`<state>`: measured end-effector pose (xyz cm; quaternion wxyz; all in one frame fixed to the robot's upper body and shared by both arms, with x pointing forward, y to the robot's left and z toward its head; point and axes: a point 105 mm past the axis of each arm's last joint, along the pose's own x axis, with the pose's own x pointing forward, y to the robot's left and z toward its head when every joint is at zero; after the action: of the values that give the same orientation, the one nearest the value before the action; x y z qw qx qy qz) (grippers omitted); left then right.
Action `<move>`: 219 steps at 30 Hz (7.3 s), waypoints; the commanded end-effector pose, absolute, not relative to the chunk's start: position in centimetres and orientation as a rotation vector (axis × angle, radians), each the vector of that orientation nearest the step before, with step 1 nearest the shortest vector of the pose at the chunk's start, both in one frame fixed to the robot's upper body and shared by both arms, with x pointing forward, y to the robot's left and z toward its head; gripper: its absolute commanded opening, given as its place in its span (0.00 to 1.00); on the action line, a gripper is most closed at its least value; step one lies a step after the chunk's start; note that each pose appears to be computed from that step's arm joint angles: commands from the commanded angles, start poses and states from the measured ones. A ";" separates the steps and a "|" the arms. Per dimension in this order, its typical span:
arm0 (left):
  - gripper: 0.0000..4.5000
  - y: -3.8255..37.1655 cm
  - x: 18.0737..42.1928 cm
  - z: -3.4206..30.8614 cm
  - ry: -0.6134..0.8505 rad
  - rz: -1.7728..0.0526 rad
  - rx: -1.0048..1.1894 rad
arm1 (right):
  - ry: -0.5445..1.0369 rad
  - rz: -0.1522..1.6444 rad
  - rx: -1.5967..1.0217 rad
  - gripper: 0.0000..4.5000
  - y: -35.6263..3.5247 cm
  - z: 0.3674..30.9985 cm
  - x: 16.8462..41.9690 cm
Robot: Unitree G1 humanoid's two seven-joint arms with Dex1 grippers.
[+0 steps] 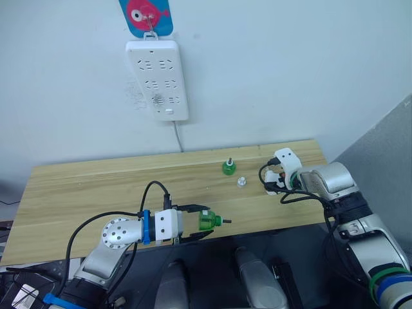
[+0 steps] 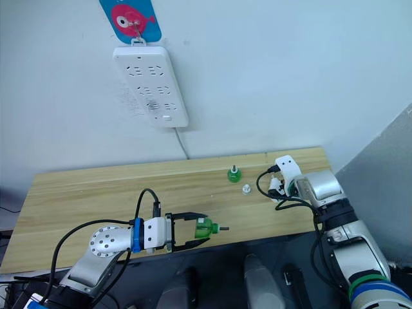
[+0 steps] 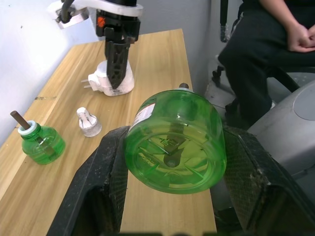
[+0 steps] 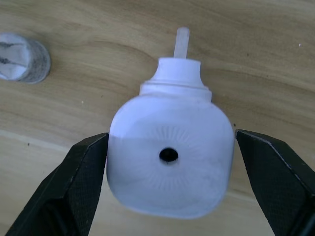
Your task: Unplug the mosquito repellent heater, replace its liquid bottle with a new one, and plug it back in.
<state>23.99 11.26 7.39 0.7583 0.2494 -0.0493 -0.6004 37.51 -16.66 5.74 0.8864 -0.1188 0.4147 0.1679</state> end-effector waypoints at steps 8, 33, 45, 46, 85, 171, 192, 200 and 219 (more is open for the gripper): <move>0.53 11.0 24.1 8.3 -0.148 -1.311 0.554 | 0.843 0.363 -0.254 0.66 -16.5 6.1 37.8; 0.53 11.1 25.9 15.3 0.108 -1.245 -0.087 | 0.271 1.147 0.410 0.66 -9.5 19.2 24.2; 0.53 10.8 24.4 17.0 0.173 -1.297 -0.250 | 0.273 1.153 0.560 0.66 -8.4 19.2 24.4; 0.53 10.9 24.3 17.0 0.181 -1.295 -0.260 | 0.277 1.150 0.565 0.66 -8.4 19.1 24.4; 0.53 8.5 23.2 17.8 0.218 -1.384 -0.360 | 0.391 1.280 0.599 0.66 -7.2 19.1 21.9; 0.53 6.0 22.6 18.4 0.096 -1.454 -0.227 | 0.462 1.280 0.565 0.66 -8.5 18.9 21.7; 0.53 6.8 21.1 19.2 0.192 -1.595 -0.352 | 0.480 1.277 0.572 0.66 -8.9 18.5 21.9; 0.53 6.6 21.5 19.2 0.188 -1.575 -0.306 | 0.476 1.302 0.583 0.66 -8.8 18.9 21.6; 0.53 4.2 22.6 17.6 -0.163 -1.535 0.091 | 0.548 1.393 0.551 0.66 -7.6 19.0 19.6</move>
<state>24.00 6.01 16.96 0.7479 0.0226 -0.0368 -0.6624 22.57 -9.69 18.75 0.7546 0.2622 0.2267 0.5572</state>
